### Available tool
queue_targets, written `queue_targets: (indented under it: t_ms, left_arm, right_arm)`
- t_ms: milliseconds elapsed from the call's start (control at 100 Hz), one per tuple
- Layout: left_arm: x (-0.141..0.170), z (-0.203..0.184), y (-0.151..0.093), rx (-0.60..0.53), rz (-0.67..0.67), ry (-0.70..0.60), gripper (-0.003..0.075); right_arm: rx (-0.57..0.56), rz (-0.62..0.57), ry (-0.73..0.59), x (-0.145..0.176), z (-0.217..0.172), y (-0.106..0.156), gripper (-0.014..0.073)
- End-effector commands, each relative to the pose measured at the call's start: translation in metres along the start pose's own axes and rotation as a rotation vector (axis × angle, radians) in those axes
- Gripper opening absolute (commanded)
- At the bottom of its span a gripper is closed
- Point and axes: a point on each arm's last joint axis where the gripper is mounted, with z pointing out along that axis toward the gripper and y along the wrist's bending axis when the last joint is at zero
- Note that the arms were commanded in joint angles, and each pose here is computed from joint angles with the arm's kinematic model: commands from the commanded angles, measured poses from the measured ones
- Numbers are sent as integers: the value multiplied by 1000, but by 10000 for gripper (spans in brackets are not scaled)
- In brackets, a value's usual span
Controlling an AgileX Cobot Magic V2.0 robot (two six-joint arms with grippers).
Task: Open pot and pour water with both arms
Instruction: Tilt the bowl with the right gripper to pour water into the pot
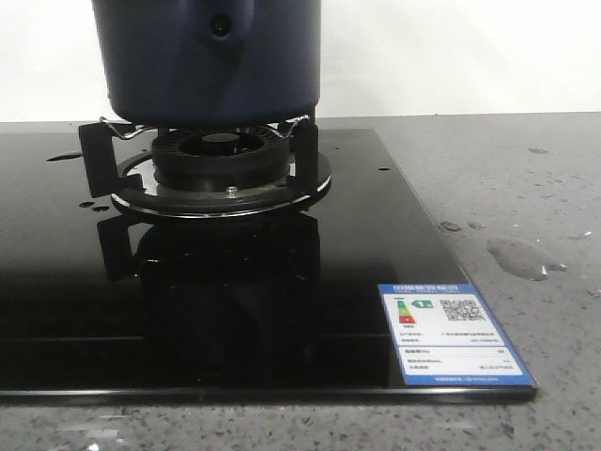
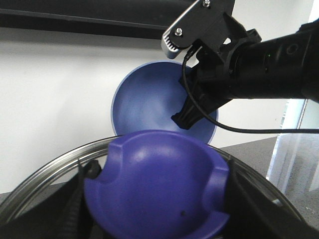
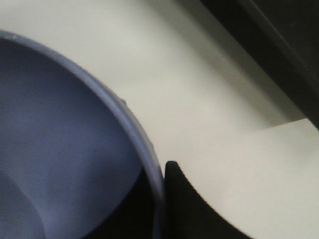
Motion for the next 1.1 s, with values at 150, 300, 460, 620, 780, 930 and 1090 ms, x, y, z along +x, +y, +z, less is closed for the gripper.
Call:
queue_targets:
  t_ms: [150, 300, 460, 620, 780, 930, 1090]
  left_arm:
    - [-13, -3, -6, 13, -30, -50, 314]
    - [-13, -3, -5, 4, -30, -50, 314]
    - [-13, -3, -5, 4, -30, -50, 314]
    - [-14, -3, -5, 5, -29, -52, 314]
    - [-15, -6, -6, 6, -27, -60, 314]
    - [-15, -6, -6, 6, -27, -60, 314]
    - [-15, -6, -6, 6, -27, -60, 314]
  right_arm:
    - [214, -38, -146, -23, -39, -43, -38]
    - [301, -74, -212, -33, -55, -42, -39]
    - [393, -129, -275, -42, -70, -42, -41]
    - [447, -156, -300, -46, -77, -43, -42]
    - [464, -155, -291, -45, -79, -45, -42]
    - [445, -139, -268, -43, -78, -44, -43]
    - [298, -35, -110, -27, -68, -36, -43]
